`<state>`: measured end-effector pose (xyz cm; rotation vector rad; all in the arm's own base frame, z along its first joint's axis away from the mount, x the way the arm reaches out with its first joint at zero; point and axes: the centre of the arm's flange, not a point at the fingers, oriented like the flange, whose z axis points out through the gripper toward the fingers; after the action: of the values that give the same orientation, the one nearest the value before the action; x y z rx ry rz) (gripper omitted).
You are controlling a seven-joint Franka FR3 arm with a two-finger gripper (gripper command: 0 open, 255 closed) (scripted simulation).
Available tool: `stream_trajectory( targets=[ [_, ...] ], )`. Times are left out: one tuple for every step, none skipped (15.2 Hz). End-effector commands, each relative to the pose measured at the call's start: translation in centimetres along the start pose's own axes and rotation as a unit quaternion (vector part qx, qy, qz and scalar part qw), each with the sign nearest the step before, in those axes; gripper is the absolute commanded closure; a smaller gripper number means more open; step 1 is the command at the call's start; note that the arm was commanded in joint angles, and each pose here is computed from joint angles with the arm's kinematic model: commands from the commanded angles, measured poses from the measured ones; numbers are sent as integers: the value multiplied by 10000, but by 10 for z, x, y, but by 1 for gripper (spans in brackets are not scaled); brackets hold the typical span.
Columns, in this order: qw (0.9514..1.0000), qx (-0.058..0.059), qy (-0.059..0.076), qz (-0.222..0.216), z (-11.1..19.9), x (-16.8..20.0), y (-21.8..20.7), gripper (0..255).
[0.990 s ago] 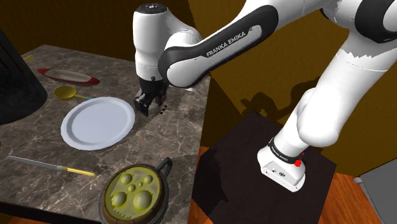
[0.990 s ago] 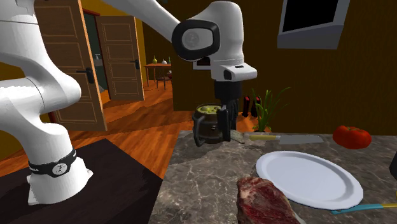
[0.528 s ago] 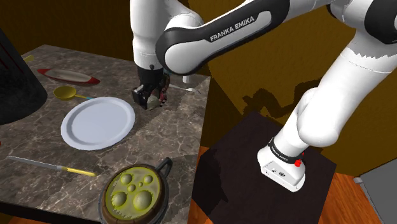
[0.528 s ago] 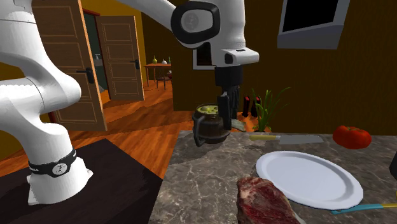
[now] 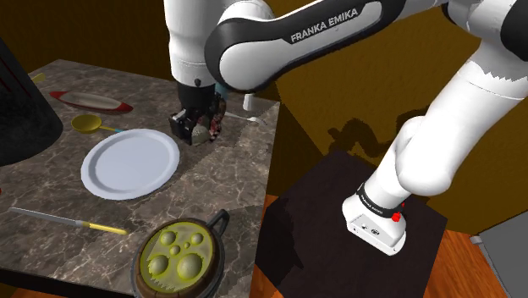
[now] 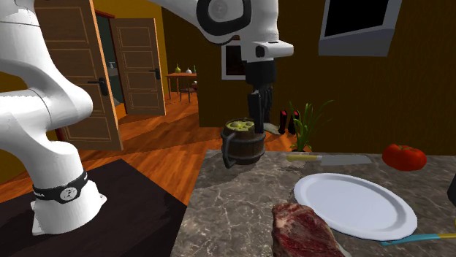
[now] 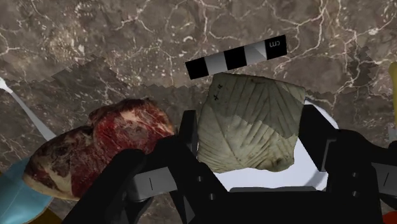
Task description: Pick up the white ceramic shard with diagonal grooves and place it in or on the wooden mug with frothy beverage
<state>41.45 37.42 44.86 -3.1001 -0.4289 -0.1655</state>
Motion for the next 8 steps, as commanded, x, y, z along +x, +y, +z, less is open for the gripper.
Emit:
stream_trajectory(
  targets=[
    [10000,0,-2,4,-1,-15,-20,255],
    [10000,0,-2,4,-2,-22,-31,255],
    [10000,0,-2,4,-3,-29,-42,255],
    [10000,0,-2,4,-5,-36,-53,255],
    [10000,0,-2,4,-6,-44,-64,255],
    [10000,0,-2,4,-7,-51,-75,255],
    [10000,0,-2,4,-8,-58,-86,255],
    [10000,0,-2,4,-9,-65,-97,255]
  ],
)
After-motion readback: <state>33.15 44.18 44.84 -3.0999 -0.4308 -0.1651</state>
